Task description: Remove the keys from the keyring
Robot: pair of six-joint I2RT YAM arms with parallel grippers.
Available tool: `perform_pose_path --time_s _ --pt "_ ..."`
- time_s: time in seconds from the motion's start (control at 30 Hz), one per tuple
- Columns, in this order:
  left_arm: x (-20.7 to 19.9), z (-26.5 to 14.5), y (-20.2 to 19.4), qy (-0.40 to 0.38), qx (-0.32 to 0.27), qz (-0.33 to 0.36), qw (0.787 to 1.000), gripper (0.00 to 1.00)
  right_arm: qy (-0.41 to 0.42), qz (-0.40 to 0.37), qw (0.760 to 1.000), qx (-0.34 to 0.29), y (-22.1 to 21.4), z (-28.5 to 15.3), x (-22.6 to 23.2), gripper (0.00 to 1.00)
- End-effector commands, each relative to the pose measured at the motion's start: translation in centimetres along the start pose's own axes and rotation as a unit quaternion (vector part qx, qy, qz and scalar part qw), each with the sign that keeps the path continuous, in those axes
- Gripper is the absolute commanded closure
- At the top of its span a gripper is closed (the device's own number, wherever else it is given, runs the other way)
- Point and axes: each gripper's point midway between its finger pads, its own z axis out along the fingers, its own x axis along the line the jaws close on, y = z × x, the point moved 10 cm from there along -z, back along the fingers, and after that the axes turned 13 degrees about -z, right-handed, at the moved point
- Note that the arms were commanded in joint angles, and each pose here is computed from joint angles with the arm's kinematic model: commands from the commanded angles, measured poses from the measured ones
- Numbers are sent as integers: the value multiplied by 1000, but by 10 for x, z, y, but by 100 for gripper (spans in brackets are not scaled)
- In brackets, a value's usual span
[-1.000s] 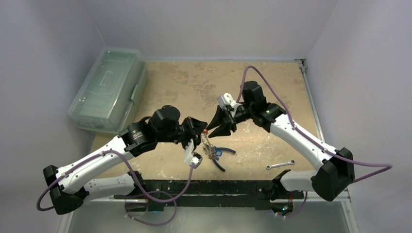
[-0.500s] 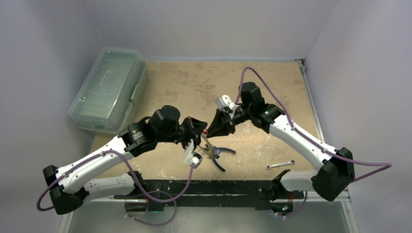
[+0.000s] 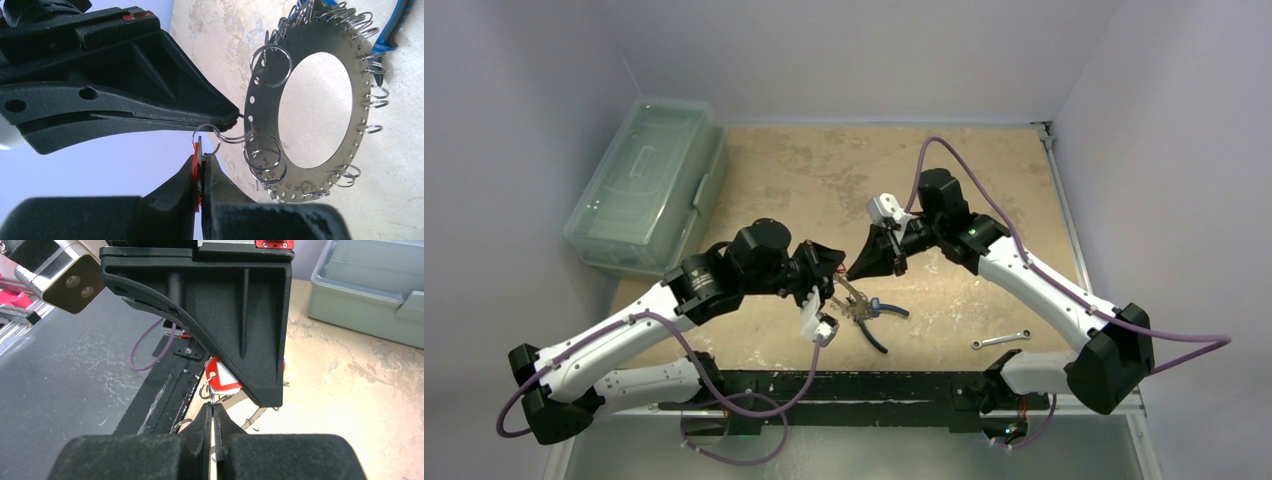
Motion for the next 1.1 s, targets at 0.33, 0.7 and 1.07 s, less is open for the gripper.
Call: perform_pose_path --time_s 0.33,0.7,1.07 --pt "-19 -17 -3 4 26 48 998 100 -10 9 1000 -18 17 -2 -3 100" --pt "-29 -7 -12 21 48 101 994 100 -13 33 999 -31 21 -3 -6 100" --pt "-30 -4 -13 57 50 134 988 100 -16 49 998 -37 21 -1 -8 100"
